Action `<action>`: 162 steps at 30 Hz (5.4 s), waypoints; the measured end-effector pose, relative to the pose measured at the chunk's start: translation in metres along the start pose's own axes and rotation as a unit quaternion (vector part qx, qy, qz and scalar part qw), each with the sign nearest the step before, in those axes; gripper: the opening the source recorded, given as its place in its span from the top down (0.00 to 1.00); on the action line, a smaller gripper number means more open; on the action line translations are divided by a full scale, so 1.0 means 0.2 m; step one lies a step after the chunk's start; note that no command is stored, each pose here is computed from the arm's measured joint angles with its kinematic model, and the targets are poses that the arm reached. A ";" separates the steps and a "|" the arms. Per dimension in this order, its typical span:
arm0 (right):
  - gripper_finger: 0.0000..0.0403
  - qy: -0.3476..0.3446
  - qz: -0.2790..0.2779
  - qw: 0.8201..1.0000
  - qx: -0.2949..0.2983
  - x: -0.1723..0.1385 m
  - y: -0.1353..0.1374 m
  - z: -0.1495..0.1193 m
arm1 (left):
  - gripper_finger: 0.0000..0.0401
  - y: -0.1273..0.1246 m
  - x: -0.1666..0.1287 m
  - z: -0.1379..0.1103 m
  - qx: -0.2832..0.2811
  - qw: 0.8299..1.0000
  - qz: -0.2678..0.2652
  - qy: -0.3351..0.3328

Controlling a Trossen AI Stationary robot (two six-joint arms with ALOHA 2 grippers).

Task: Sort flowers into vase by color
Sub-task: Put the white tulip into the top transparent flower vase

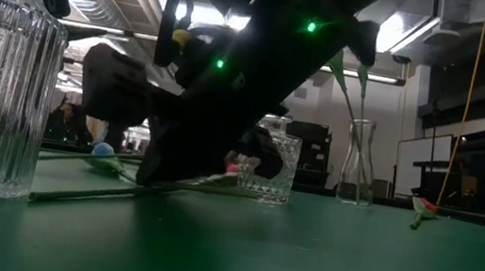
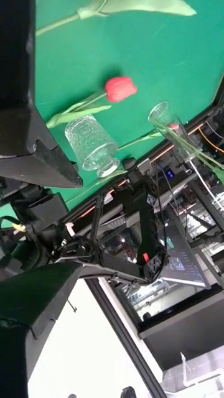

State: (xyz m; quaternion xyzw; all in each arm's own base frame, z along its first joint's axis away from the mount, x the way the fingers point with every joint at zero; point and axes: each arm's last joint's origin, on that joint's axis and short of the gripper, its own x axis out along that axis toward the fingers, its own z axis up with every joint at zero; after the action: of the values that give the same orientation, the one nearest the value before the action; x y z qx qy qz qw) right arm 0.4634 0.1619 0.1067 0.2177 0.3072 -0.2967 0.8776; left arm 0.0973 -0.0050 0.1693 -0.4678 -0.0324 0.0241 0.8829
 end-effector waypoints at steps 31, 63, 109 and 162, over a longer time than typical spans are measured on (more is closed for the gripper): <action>1.00 -0.232 -0.043 0.972 -0.020 -0.69 0.02 0.55 | 0.50 0.00 0.00 0.00 0.000 1.000 0.000 0.000; 1.00 -0.355 -0.174 0.916 -0.072 -1.51 -0.48 0.69 | 0.50 0.00 0.00 0.00 0.015 1.000 0.003 -0.005; 1.00 -0.663 0.035 0.658 -0.354 -2.06 -1.29 1.12 | 0.50 0.00 0.00 0.00 0.011 1.000 -0.005 0.010; 1.00 -0.581 0.045 0.782 -0.221 -0.74 -1.54 0.58 | 0.50 0.05 0.04 -0.03 0.020 0.996 0.086 0.000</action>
State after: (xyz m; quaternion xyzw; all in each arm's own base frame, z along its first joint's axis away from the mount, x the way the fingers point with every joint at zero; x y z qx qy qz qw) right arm 0.2157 -0.0698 0.2270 -0.1820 -0.2141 -0.2514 0.9262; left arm 0.1064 -0.0031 0.1575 -0.4510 0.0088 0.1007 0.8868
